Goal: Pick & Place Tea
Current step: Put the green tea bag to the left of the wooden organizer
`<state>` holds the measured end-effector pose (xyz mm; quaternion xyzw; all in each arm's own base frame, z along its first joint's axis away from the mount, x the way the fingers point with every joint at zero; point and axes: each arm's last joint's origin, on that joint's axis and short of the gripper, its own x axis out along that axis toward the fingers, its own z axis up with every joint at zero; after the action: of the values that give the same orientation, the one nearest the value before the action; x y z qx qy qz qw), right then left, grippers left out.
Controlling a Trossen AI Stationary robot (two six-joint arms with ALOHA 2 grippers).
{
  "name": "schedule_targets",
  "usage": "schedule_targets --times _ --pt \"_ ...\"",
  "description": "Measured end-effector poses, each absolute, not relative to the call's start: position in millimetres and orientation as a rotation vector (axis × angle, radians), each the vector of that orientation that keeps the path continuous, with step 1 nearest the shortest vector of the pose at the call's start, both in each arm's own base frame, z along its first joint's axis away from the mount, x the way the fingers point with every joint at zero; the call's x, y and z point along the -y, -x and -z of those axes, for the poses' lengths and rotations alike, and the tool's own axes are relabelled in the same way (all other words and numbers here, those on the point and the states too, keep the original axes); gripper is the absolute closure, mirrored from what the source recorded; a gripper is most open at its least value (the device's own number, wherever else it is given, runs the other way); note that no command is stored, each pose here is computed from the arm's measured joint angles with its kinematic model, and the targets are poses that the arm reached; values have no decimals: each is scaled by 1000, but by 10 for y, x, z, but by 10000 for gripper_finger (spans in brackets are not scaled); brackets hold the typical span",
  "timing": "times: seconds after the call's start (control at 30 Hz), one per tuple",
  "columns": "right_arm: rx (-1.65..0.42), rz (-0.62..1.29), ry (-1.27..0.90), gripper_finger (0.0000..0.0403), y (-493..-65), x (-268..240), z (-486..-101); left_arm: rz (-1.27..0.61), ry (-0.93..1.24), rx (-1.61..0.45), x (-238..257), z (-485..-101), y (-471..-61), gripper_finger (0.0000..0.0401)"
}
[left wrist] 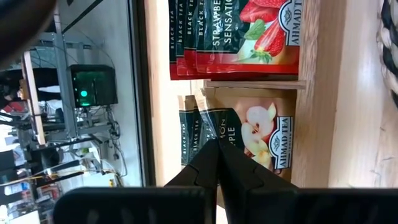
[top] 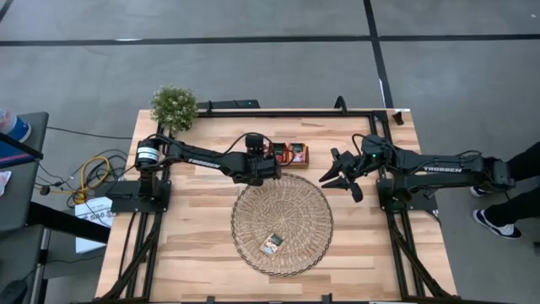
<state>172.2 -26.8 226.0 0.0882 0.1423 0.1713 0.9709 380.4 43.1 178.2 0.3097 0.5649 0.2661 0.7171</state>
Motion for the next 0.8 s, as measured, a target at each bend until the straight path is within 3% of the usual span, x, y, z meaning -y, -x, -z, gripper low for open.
schedule_targets --times 0.23,0.5,0.8 --pt "-287 -346 -178 310 -1722 268 -2260 -608 -638 -1233 -429 -1780 -3804 387" --pt "-289 -344 -189 310 -1722 268 -2260 -601 -655 -1259 -427 -1773 -3783 313" --pt "-289 -345 -188 310 -1722 268 -2260 -788 -952 -1269 -336 -1948 -3775 268"
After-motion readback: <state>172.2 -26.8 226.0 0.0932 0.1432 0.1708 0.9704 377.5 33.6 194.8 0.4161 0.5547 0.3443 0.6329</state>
